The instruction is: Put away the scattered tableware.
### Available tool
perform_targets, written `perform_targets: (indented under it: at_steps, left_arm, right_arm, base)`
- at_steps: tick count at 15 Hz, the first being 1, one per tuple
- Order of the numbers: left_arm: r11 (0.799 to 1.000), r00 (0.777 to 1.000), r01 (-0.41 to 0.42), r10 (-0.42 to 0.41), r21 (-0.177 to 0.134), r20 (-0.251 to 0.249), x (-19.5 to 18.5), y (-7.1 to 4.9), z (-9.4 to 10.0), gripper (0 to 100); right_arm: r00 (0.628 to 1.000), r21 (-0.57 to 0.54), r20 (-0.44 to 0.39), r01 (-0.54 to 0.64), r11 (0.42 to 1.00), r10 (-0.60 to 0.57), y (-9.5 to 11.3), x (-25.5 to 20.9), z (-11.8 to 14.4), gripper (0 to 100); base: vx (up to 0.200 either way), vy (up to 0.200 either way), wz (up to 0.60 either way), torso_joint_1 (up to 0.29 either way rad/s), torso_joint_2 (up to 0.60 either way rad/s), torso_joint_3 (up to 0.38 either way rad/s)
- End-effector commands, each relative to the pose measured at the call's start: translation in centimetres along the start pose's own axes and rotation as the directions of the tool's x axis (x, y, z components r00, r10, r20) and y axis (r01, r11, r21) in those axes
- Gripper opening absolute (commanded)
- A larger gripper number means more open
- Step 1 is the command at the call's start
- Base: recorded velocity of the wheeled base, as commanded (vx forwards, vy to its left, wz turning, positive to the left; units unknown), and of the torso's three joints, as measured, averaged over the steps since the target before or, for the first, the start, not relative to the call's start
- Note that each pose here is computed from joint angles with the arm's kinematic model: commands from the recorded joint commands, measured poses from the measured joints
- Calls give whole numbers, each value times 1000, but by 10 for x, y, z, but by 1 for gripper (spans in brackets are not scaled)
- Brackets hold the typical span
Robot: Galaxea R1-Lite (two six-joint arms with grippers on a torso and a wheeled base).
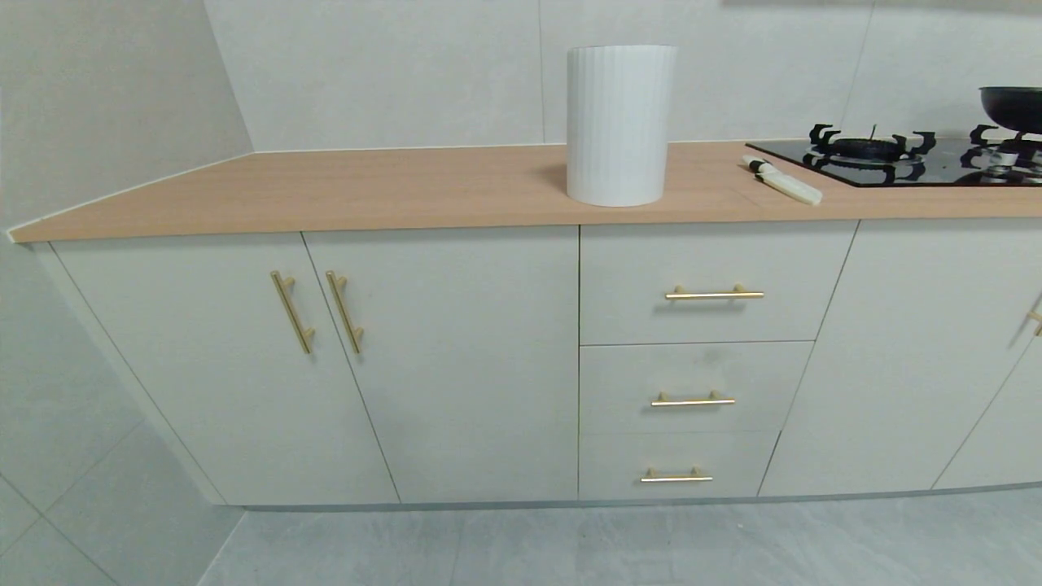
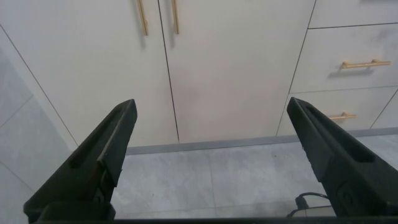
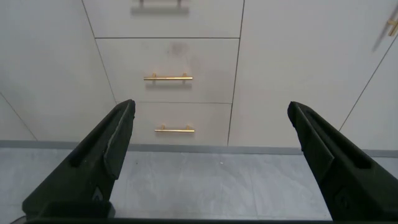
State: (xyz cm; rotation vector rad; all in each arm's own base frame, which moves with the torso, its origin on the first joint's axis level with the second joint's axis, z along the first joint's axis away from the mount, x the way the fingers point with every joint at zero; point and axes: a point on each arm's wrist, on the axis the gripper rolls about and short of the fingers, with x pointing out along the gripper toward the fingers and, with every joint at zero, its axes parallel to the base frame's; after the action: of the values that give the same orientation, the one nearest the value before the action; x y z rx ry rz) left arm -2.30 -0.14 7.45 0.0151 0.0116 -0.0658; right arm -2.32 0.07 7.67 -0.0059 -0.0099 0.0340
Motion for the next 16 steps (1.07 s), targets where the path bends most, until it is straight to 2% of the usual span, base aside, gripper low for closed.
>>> perform_targets:
  at_steps: [1,12,16]
  left_arm:
    - [1000,1000,0,0,0,0,0,0,0,100]
    - [1000,1000,0,0,3,0,0,0,0,100]
    - [1000,1000,0,0,1,0,0,0,0,100]
  right_arm:
    - [1000,3,-8,2,1000,-2,0,0,-1,100]
    - [1000,9,-8,3,1000,-3,0,0,-1,100]
    - [1000,9,-8,3,1000,-3,0,0,-1,100]
  base:
    - [0,0,0,0,0,0]
    - [0,0,0,0,0,0]
    - [200,0,0,4,-2,5]
